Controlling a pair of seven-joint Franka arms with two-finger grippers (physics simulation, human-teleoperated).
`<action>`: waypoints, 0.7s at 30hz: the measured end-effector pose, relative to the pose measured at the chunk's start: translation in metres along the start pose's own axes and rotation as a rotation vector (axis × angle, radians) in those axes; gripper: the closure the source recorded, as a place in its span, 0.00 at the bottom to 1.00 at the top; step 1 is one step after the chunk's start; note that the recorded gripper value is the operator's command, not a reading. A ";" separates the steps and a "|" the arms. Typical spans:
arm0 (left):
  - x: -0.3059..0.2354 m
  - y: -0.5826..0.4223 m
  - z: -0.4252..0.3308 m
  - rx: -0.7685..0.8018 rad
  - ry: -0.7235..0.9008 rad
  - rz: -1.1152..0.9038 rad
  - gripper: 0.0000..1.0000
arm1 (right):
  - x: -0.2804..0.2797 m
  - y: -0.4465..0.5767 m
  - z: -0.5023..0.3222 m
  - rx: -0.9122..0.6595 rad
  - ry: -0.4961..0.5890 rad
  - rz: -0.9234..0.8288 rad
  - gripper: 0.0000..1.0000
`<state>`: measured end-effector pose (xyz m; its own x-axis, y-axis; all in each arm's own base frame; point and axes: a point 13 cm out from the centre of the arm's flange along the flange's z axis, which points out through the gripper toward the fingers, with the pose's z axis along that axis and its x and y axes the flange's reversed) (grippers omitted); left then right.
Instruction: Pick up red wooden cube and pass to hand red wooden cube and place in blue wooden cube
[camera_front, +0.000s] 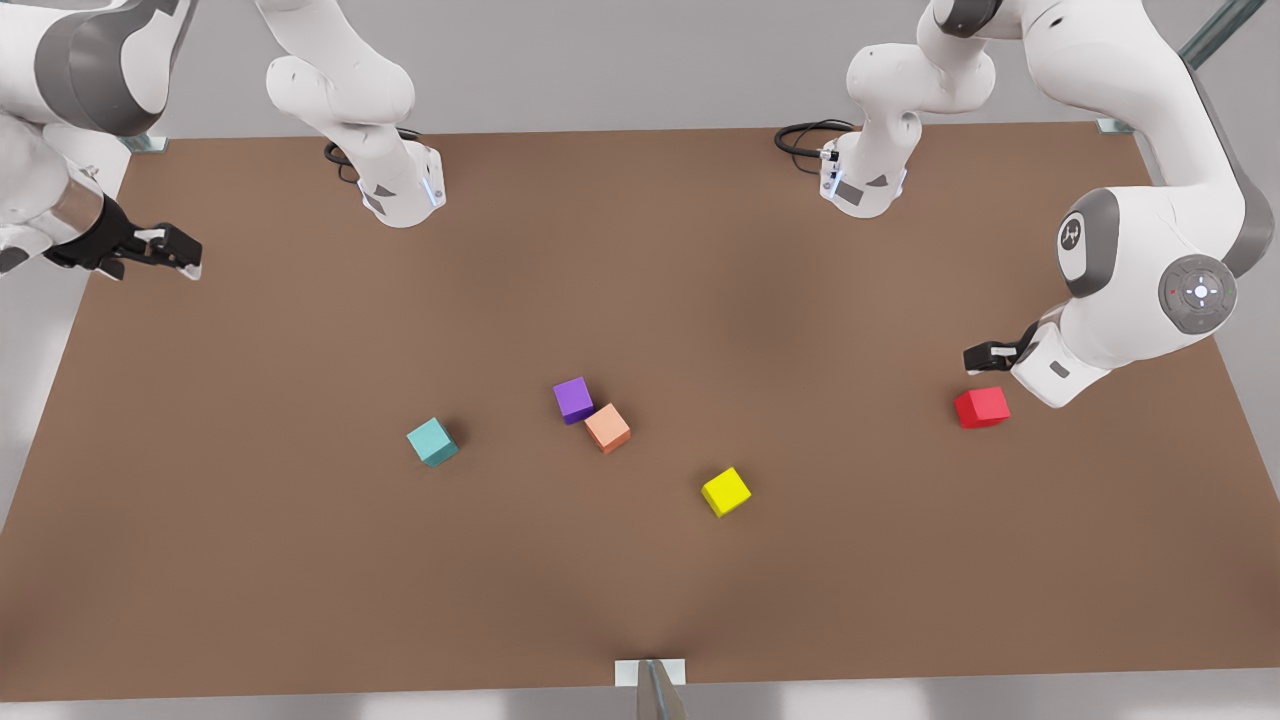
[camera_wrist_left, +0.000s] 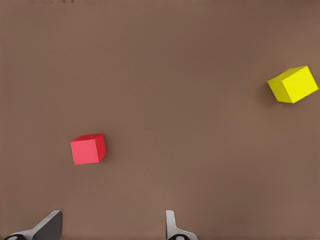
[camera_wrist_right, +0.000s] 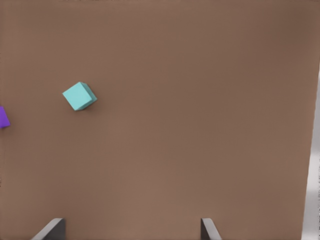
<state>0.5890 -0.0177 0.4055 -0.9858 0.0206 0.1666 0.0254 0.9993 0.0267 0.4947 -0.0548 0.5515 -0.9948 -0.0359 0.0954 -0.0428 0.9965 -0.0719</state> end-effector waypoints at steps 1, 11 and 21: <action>0.000 0.000 0.001 0.000 0.000 0.001 0.00 | -0.002 0.007 -0.001 0.002 -0.006 -0.016 0.00; -0.040 0.129 0.232 0.057 0.176 -0.155 0.00 | -0.036 0.019 0.022 -0.013 0.010 -0.059 0.00; -0.025 0.162 0.313 0.055 0.089 -0.128 0.00 | -0.037 -0.014 0.024 -0.007 0.008 -0.010 0.00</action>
<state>0.5656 0.1536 0.0974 -0.9617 -0.1077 0.2520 -0.1113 0.9938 0.0001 0.5296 -0.0697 0.5250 -0.9936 -0.0450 0.1037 -0.0518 0.9966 -0.0638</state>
